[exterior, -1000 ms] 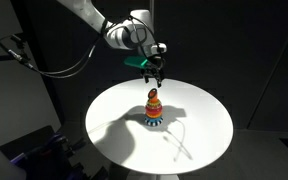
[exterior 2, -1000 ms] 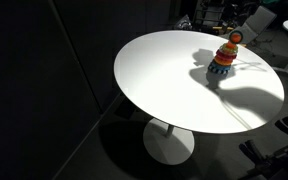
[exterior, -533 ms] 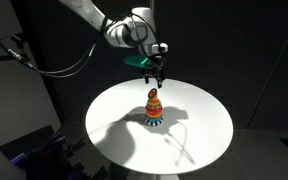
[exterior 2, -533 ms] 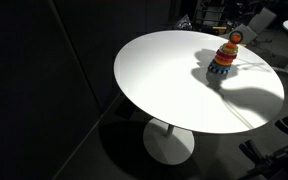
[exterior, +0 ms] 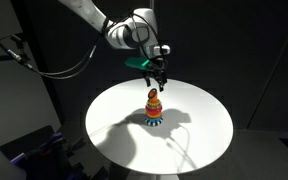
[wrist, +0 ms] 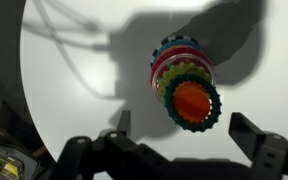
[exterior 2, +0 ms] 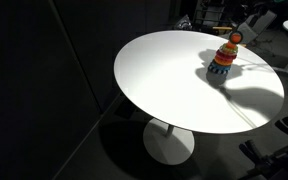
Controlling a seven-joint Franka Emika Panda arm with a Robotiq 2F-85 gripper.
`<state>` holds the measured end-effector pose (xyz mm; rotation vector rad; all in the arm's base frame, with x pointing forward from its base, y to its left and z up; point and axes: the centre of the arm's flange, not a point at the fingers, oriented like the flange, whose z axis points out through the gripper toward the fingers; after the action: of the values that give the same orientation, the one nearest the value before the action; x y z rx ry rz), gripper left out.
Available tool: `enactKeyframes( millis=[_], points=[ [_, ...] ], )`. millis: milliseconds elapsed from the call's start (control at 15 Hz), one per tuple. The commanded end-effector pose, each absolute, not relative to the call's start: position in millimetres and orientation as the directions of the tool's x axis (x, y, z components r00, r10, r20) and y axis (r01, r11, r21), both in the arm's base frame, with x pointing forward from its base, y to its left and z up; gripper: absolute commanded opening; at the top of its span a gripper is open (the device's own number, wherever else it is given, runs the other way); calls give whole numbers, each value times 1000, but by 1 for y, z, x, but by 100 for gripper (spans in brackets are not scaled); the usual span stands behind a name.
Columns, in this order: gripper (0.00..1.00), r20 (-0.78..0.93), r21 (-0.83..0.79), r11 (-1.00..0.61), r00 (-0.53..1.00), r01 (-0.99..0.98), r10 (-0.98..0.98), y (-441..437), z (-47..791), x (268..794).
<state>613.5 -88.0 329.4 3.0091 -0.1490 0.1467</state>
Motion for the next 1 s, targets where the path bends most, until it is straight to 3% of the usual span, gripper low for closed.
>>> enactKeyframes(
  millis=[0,933],
  points=[
    [100,106,150,-981,989,-122,-107,-95,337,600],
    [100,104,190,-973,988,-129,-111,-109,330,598]
  ],
)
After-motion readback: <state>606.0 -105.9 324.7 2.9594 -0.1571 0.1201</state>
